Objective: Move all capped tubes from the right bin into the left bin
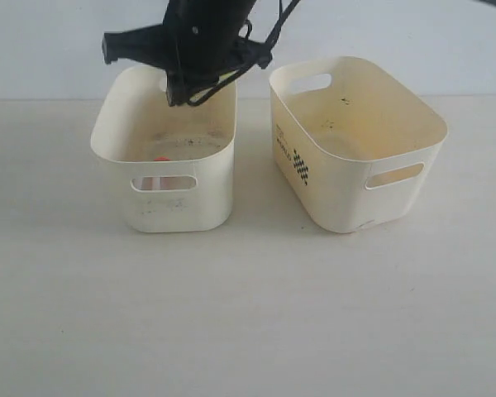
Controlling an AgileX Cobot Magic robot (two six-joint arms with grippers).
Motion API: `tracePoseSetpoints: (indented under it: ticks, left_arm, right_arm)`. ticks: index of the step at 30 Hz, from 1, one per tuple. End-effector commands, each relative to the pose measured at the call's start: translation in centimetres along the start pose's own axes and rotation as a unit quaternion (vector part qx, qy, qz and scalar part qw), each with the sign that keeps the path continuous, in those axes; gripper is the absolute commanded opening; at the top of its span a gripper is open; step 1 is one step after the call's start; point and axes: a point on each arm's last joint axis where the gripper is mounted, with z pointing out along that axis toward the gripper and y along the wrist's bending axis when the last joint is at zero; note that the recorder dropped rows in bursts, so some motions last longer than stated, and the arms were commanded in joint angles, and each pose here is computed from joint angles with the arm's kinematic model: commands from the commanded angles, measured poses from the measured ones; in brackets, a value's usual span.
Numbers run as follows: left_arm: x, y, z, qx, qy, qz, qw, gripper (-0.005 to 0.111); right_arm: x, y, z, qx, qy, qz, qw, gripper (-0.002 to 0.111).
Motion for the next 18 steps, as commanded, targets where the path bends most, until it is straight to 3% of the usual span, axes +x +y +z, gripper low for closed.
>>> tracePoseSetpoints:
  ticks: [1,7,11,14,18]
  left_arm:
    - [-0.2,0.0,0.0,0.001,-0.004,-0.008,1.0,0.004]
    - [-0.2,0.0,0.0,0.001,-0.004,-0.008,1.0,0.004]
    - [-0.2,0.0,0.0,0.001,-0.004,-0.008,1.0,0.004]
    - [-0.2,0.0,0.0,0.001,-0.004,-0.008,1.0,0.004]
    - [-0.2,0.0,0.0,0.001,-0.004,-0.008,1.0,0.004]
  right_arm:
    - [0.2,2.1,-4.5,-0.013,-0.019,-0.061,0.998,0.001]
    - [3.1,6.4,-8.2,-0.037,-0.035,-0.127,0.991,0.001]
    - [6.1,7.8,-9.2,-0.044,-0.061,-0.15,0.986,0.001]
    - [8.7,8.0,-10.3,-0.064,-0.081,-0.164,0.981,0.001]
    - [12.3,6.1,-10.6,-0.072,-0.095,-0.153,0.981,0.001]
